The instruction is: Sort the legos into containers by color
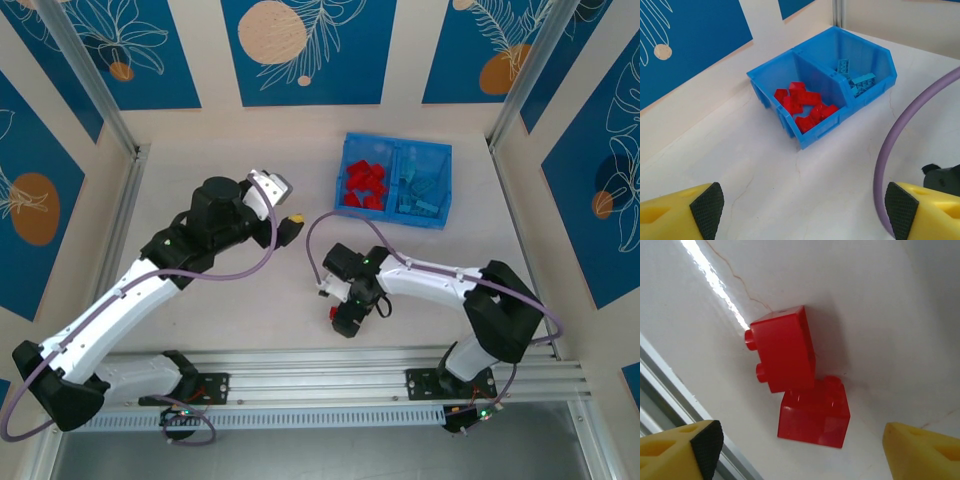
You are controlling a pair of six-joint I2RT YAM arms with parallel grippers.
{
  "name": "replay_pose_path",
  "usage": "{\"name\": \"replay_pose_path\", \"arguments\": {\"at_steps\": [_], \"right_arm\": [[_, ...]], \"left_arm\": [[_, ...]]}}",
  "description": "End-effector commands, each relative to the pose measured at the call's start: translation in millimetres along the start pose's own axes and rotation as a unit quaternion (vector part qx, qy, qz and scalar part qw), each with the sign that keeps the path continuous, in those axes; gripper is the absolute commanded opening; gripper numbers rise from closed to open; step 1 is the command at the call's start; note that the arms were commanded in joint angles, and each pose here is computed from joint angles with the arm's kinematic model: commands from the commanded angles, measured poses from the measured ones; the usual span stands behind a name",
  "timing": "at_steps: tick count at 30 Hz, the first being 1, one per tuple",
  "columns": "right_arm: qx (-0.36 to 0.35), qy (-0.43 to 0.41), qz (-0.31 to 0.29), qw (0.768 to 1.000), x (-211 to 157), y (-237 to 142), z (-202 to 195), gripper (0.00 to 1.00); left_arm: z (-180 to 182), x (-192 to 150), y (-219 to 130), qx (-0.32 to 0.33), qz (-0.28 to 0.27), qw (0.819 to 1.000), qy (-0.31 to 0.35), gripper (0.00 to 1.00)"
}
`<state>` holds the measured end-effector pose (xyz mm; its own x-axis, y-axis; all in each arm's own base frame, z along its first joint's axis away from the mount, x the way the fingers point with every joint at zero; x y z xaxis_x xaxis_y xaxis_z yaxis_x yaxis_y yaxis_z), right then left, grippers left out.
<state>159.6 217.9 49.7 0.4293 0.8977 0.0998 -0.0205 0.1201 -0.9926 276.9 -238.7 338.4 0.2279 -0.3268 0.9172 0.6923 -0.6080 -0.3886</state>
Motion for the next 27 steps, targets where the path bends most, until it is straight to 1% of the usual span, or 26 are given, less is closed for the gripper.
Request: {"name": "replay_pose_path", "arguments": {"at_steps": [1,4,6,8,11,14,17,19,21,23,24,27], "right_arm": [[-0.008,-0.009,-0.006,1.000,9.6,2.6,-6.3,0.77],[-0.014,-0.004,-0.006,1.000,12.0,8.1,-10.3,0.65],[-0.011,-0.004,-0.008,1.000,14.0,11.0,-10.7,0.55],[-0.011,-0.004,-0.004,1.000,13.9,12.0,-11.1,0.48],[-0.017,0.000,-0.005,1.000,12.5,6.4,-12.1,0.41],[-0.041,0.008,-0.048,0.998,19.0,-19.6,-16.2,0.34],[-0.080,0.028,-0.115,0.990,28.4,-61.4,-28.6,0.34],[-0.109,0.044,-0.162,0.980,34.8,-94.0,-42.8,0.34],[-0.139,0.061,-0.210,0.966,44.1,-125.9,-63.1,0.34],[-0.163,0.074,-0.247,0.952,54.6,-150.3,-85.2,0.35],[-0.175,0.081,-0.263,0.945,61.2,-160.9,-98.8,0.35],[-0.200,0.094,-0.286,0.933,79.1,-175.7,-141.0,0.34]], "left_arm": [[-1.0,-4.3,0.6,0.002,0.007,1.000,0.003,0.87],[-2.7,-4.2,2.9,-0.003,0.007,1.000,0.004,0.87],[-4.4,-6.5,5.0,-0.009,0.012,1.000,0.007,0.87],[-7.2,-9.5,6.6,-0.018,0.017,1.000,0.013,0.88],[-10.2,-17.2,6.7,-0.025,0.028,0.999,0.024,0.88],[-9.5,-23.9,3.3,-0.022,0.030,0.999,0.032,0.88],[-16.9,-24.7,-5.0,-0.043,0.022,0.998,0.043,0.89],[-30.5,-27.4,-12.1,-0.086,0.022,0.994,0.059,0.89],[-47.5,-31.8,-18.9,-0.139,0.022,0.987,0.076,0.89],[-56.9,-35.7,-21.6,-0.167,0.023,0.982,0.084,0.91],[-59.3,-37.0,-21.4,-0.173,0.023,0.981,0.082,0.91],[-62.2,-36.1,-20.3,-0.179,0.021,0.981,0.075,0.92]]}}
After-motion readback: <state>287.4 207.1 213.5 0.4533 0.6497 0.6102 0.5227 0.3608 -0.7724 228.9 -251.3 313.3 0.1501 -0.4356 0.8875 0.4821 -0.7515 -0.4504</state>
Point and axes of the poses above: each hand's point on the last joint's axis, 136 mm out from that joint toward the fingers, its own y axis out along the fingers, its own z axis along the line the jaws close on, x = y × z, the point moved 1 cm from there along -y, back along the fingers, and after that the axes turned 5 degrees about -y, right-handed, at the moved point
